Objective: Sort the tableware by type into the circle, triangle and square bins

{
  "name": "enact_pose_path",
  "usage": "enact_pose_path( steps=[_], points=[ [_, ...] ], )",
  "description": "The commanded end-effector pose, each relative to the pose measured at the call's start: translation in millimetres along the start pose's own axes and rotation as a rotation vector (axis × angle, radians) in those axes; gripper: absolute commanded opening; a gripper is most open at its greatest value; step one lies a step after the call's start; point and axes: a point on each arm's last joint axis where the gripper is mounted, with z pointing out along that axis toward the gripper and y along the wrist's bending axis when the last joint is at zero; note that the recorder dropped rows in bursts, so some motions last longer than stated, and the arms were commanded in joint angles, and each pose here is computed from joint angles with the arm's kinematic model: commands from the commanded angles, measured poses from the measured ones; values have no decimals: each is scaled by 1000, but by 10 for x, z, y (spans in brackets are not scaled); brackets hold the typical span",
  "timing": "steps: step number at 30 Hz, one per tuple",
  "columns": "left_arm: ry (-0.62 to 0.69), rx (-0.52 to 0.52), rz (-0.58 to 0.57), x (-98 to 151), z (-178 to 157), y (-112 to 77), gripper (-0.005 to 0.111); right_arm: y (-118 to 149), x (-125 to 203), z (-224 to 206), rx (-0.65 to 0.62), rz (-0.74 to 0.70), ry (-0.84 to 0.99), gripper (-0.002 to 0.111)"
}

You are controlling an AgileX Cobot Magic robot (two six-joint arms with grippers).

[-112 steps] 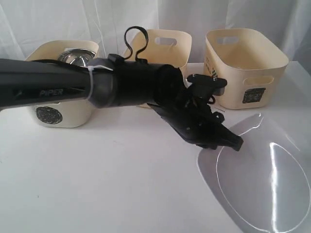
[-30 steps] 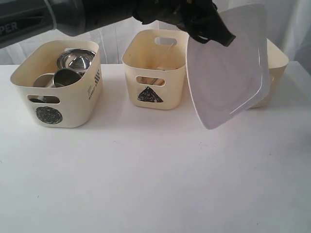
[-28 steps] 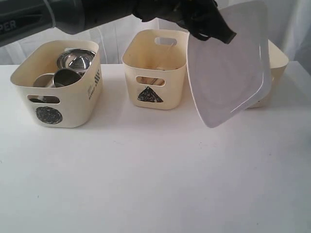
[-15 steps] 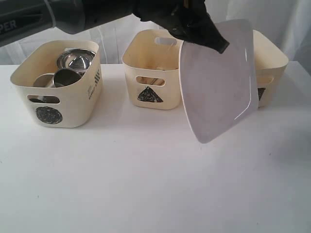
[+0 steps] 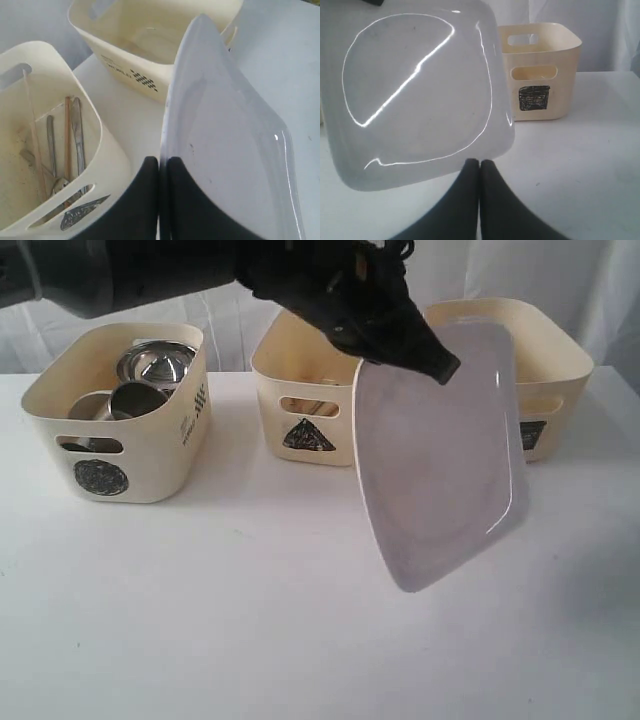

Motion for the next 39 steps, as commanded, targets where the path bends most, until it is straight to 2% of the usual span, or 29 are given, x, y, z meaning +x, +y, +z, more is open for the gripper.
enact_pose_path(
  steps=[1,3,9,13,22,29,39],
  points=[
    [-91,62,-73,112,-155,-108,0,-3,-4,-3,5,1,-13,0],
    [-121,87,-107,259,-174,-158,0,-3,-4,-3,5,1,-13,0],
    [-79,119,-150,602,-100,-264,0,-3,-4,-3,5,1,-13,0],
    [-113,137,-150,713,-53,-365,0,-3,-4,-3,5,1,-13,0],
    [-98,142,-191,1012,40,-416,0,-3,-4,-3,5,1,-13,0],
    [-43,145,-241,1297,234,-478,0,-3,-4,-3,5,1,-13,0],
    [11,145,-246,1505,469,-536,0,-3,-4,-3,5,1,-13,0]
  ],
)
